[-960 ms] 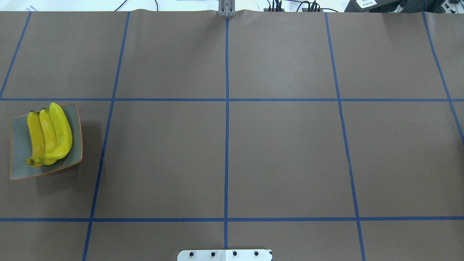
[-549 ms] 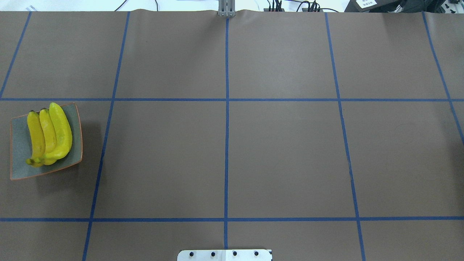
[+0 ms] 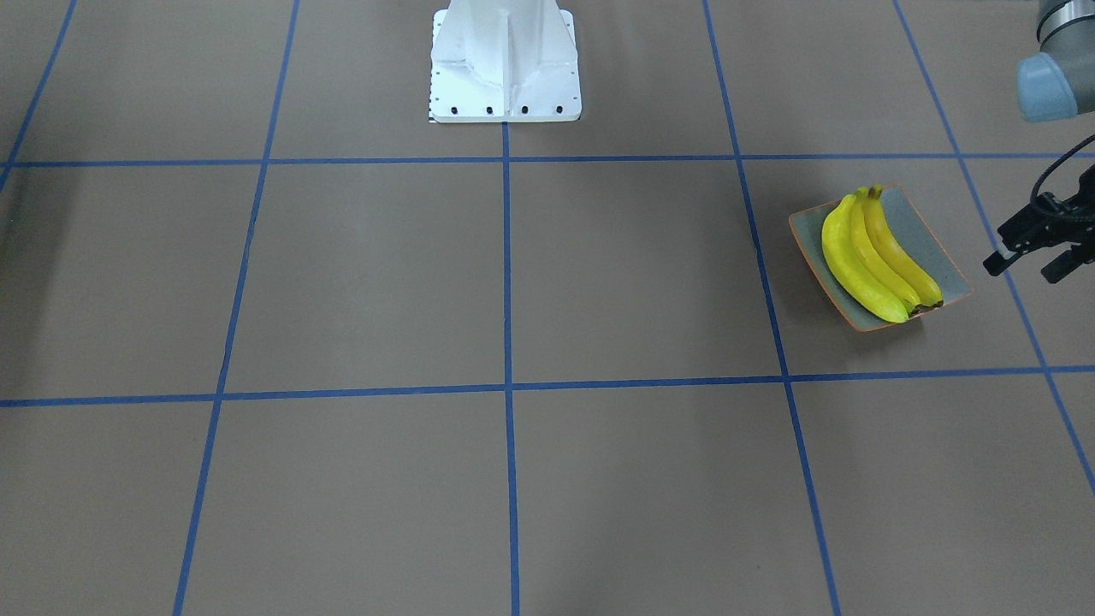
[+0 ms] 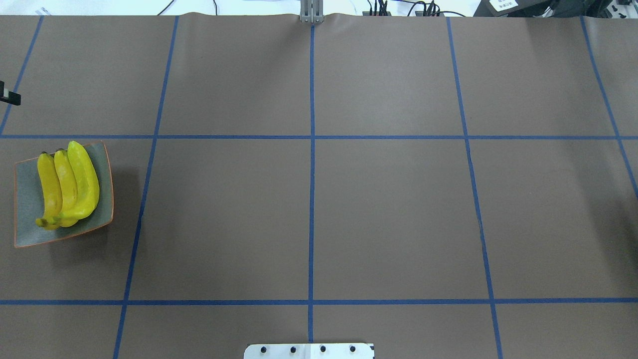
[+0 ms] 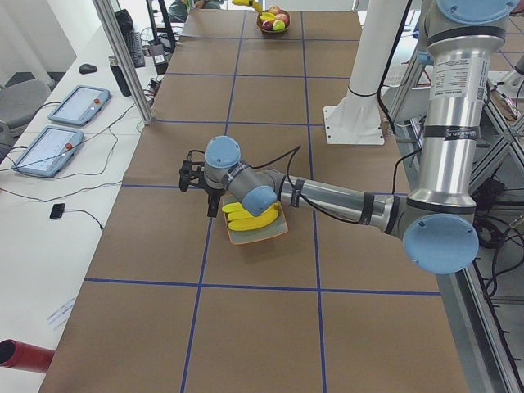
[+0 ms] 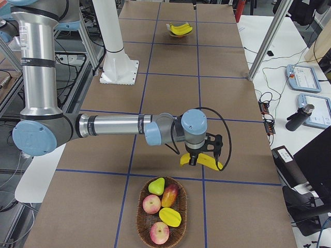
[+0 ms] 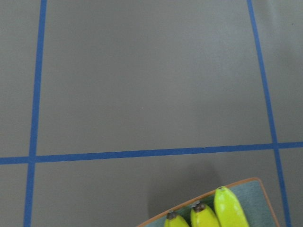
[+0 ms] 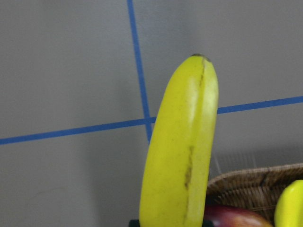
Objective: Transfer all bananas from basket to plate
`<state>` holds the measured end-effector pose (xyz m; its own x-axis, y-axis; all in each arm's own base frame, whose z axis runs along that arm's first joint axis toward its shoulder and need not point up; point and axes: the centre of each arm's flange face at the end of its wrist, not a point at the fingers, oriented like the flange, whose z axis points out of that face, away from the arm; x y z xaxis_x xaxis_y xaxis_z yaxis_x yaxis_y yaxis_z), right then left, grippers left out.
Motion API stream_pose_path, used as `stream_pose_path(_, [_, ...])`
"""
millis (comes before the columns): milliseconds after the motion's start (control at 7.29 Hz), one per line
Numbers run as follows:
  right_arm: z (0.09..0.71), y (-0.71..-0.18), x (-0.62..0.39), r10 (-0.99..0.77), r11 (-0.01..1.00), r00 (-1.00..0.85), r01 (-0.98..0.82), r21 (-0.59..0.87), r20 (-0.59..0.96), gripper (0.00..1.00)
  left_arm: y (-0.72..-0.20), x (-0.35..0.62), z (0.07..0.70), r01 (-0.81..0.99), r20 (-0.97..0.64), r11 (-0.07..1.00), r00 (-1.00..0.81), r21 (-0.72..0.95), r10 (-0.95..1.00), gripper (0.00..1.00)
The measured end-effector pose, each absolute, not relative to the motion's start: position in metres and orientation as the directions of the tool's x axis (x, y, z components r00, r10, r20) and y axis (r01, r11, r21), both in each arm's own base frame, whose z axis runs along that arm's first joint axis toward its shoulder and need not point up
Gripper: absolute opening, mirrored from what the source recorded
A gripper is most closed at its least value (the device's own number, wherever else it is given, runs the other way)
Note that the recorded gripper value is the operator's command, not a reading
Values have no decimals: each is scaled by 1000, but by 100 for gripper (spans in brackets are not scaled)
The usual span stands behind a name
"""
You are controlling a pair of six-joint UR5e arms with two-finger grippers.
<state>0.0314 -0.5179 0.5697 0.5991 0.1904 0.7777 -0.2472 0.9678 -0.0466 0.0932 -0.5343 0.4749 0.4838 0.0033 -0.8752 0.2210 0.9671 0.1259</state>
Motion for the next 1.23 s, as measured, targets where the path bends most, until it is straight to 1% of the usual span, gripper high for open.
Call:
stream_pose_path(412, [441,-555,-100,281,930,399,-339,-144,873,0,-567,172,371,241,-928,971,365,14,-77,100])
stream_pose_path(549, [394,-558,-145,291,927,323,-328,-182,901,0,-572,196,336,238,-940,971,326,-18,-97,100])
stream_pose_path(686, [351,-555,-190,268,939,268,-286,-190,925,0,-573,218,304,224,-950,974,293,-36,-103,100])
stream_pose_path(960, [285,-532,-274,134,979,198,-180,-98,971,0,-567,258,253,184,-966,982,242,-41,-86,100])
stream_pose_path(1098, [264,-516,-310,60,986,163,-165,-33,985,0,-564,273,231,165,-972,986,221,-38,-75,100])
stream_pose_path(1235, [245,-497,-346,-2,982,115,-190,24,993,0,-558,289,209,147,-978,988,195,-42,-71,100])
